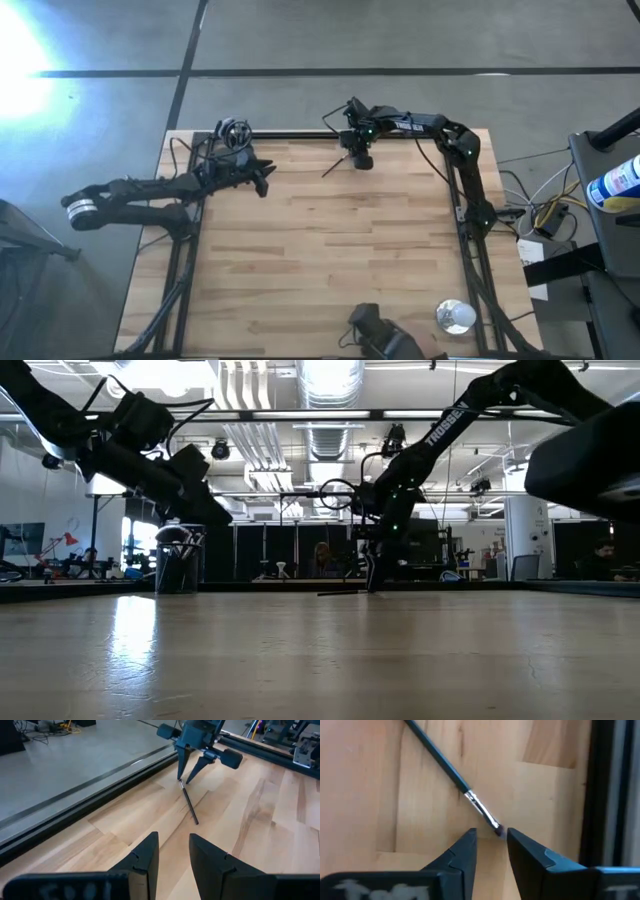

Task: Put items in baskets/containers
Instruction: Put the eyeshadow brush into the holder

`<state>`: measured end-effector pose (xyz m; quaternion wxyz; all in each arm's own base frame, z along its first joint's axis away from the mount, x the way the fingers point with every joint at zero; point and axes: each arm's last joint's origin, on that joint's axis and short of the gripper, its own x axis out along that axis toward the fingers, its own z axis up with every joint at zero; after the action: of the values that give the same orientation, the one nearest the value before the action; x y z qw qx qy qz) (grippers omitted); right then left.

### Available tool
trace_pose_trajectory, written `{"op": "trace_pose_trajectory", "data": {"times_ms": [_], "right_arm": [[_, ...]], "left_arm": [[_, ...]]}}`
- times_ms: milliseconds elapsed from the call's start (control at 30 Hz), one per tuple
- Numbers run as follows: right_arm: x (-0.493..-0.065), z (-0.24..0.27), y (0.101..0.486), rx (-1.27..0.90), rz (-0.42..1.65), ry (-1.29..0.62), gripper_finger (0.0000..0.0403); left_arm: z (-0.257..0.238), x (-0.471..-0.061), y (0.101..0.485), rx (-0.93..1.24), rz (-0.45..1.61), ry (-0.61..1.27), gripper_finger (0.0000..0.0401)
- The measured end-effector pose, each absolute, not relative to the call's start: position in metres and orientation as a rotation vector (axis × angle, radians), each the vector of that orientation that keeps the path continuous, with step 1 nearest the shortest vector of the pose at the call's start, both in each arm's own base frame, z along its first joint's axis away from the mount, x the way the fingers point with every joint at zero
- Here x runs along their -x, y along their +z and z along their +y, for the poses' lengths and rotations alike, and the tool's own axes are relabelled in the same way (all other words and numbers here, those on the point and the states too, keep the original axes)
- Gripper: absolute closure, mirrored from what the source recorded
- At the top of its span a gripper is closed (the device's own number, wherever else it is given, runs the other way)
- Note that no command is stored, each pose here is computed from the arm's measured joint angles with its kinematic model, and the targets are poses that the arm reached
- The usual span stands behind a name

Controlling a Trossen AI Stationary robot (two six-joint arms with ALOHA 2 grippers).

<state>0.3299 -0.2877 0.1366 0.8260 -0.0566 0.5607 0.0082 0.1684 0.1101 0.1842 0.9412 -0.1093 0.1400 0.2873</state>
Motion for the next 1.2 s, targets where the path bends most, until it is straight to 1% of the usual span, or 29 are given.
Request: {"op": "trace_pose_trajectory", "data": {"times_ms": [233, 333, 500, 600, 700, 867, 1033, 1200], "right_arm": [[-0.330, -0.286, 0.134, 0.128, 1.201, 0.044, 0.0356], [-0.330, -0.285, 0.134, 0.129, 1.209, 0.053, 0.0384], [-0.331, -0.280, 0.137, 0.134, 1.225, 0.056, 0.0394], [-0.334, -0.270, 0.145, 0.181, 1.264, 0.045, 0.0394], [-0.342, -0.256, 0.165, 0.282, 1.251, 0.025, 0.0394], [-0.352, -0.217, 0.197, 0.441, 1.199, 0.034, 0.0395], [-0.358, -0.171, 0.234, 0.686, 1.123, -0.007, 0.0395], [-0.364, -0.132, 0.252, 0.917, 1.062, -0.040, 0.0395]], "left_arm": [[0.110, -0.169, 0.185, 0.270, 0.267, 0.584, 0.0301], [0.109, -0.169, 0.185, 0.310, 0.259, 0.554, 0.0301], [0.109, -0.171, 0.189, 0.418, 0.223, 0.526, 0.0301], [0.110, -0.174, 0.194, 0.475, 0.218, 0.504, 0.0298], [0.110, -0.177, 0.200, 0.514, 0.232, 0.456, 0.0293], [0.110, -0.186, 0.210, 0.573, 0.229, 0.310, 0.0292], [0.115, -0.194, 0.219, 0.582, 0.236, 0.307, 0.0292], [0.122, -0.207, 0.224, 0.629, 0.306, 0.259, 0.0292]]}}
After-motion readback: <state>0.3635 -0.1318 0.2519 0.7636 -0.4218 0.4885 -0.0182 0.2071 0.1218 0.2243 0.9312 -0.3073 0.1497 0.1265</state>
